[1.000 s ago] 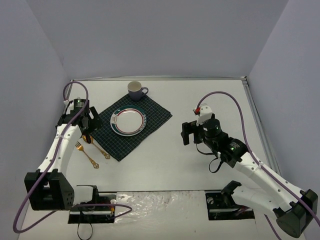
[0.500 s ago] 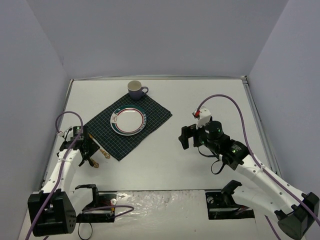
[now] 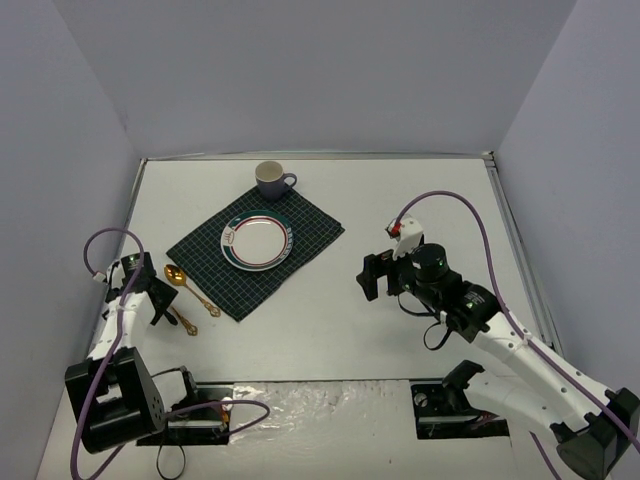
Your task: Set the dinner table for one person
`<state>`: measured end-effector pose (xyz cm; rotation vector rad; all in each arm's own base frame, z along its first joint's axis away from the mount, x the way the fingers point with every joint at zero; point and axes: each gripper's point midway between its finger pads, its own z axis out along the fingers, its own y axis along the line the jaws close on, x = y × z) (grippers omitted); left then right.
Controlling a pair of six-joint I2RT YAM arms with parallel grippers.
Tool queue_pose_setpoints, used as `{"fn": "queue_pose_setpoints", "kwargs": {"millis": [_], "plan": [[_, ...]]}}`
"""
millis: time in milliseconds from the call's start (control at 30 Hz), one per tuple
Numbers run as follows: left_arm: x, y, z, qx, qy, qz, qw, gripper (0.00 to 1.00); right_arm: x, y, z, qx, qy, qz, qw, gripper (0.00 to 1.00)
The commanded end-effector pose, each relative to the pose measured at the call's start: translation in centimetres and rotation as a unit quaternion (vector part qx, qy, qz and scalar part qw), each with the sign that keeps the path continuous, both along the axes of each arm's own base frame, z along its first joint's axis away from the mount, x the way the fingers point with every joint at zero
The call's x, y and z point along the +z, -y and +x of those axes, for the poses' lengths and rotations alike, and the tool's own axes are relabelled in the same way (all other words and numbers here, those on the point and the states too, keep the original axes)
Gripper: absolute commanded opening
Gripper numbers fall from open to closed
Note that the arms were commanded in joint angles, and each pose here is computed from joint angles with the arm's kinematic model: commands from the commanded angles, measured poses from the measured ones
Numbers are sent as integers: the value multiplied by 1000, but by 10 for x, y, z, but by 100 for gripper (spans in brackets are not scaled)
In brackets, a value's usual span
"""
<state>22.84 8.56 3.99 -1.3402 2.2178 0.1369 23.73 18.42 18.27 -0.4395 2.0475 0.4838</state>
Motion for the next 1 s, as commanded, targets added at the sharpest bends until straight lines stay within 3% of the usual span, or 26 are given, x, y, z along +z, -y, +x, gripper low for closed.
{"fn": "queue_pose_setpoints", "kwargs": {"millis": [0,433,633,967], "plan": [[4,-9,24,-13,31,14,999,39,19,-5,8,1,33,29,999,100],[-29,1,22,-32,-16,-25,999,27,22,-2,8,-5,42,30,999,100],[-34,5,14,-26,-30,-34,999,1,26,-2,8,-6,46,34,998,100],[11,13,-1,-18,-30,-44,998,0,26,-3,8,-3,47,37,998,100]]}}
